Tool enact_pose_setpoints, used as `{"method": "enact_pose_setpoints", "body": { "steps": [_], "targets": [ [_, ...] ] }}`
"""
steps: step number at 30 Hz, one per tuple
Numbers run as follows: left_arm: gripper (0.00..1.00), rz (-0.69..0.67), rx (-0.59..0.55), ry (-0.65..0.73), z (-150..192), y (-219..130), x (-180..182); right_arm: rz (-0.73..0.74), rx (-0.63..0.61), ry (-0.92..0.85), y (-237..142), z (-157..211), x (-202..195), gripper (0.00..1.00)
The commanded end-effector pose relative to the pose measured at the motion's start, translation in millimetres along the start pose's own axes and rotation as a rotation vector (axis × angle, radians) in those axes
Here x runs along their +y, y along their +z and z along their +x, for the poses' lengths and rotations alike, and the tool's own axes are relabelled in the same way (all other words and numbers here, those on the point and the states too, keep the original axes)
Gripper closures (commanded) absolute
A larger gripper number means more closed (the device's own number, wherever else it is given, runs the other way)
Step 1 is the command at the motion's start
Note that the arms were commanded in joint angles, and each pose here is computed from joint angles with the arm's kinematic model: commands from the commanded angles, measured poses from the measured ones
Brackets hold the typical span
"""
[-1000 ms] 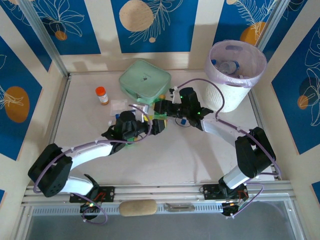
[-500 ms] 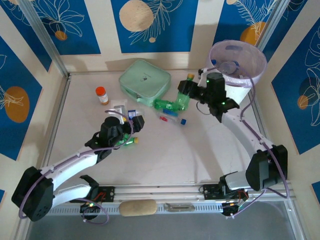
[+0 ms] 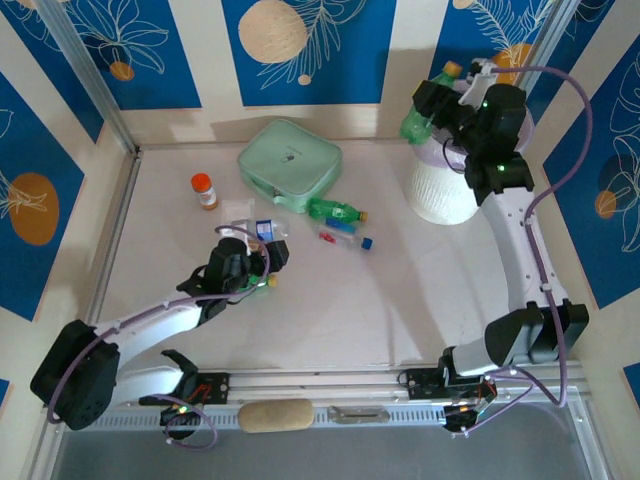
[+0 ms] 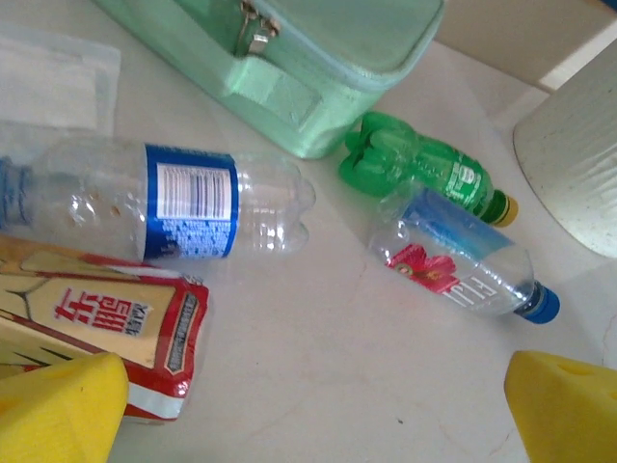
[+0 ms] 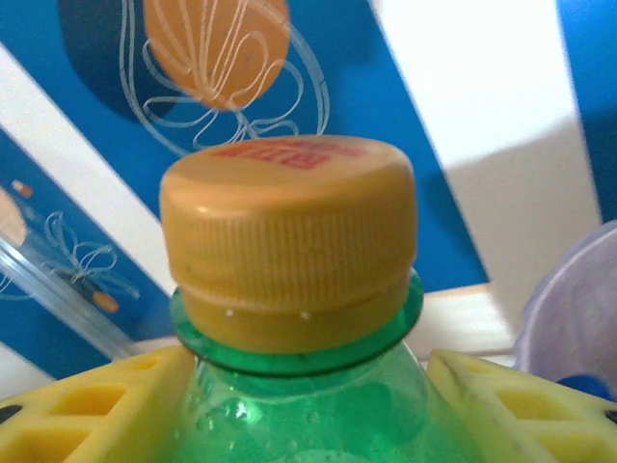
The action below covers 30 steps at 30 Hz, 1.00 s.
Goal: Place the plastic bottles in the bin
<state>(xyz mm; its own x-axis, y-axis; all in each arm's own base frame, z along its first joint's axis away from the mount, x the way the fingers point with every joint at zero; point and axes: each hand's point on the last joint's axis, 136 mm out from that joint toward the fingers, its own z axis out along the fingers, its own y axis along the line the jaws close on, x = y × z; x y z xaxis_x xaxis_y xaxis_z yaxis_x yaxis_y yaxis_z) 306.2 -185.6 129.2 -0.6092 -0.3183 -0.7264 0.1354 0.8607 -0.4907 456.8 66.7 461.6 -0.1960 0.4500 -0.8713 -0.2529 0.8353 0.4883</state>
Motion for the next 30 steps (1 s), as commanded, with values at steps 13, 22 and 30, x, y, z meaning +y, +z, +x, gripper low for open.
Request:
{"method": "enact_pose_setpoints", "body": {
  "steps": [13,22,30],
  "targets": [
    [0.0,0.092,0.02,-0.041,-5,-3,-19,0.337,-0.001,-0.025,26,-25,-103,0.54],
    [0.0,0.089,0.012,-0.03,-7,-4,-19,0.429,0.086,0.061,30,2,-153,0.53],
    [0.0,0.088,0.013,-0.026,-7,-5,-19,0.436,0.083,0.069,27,3,-155,0.45]
  ]
}}
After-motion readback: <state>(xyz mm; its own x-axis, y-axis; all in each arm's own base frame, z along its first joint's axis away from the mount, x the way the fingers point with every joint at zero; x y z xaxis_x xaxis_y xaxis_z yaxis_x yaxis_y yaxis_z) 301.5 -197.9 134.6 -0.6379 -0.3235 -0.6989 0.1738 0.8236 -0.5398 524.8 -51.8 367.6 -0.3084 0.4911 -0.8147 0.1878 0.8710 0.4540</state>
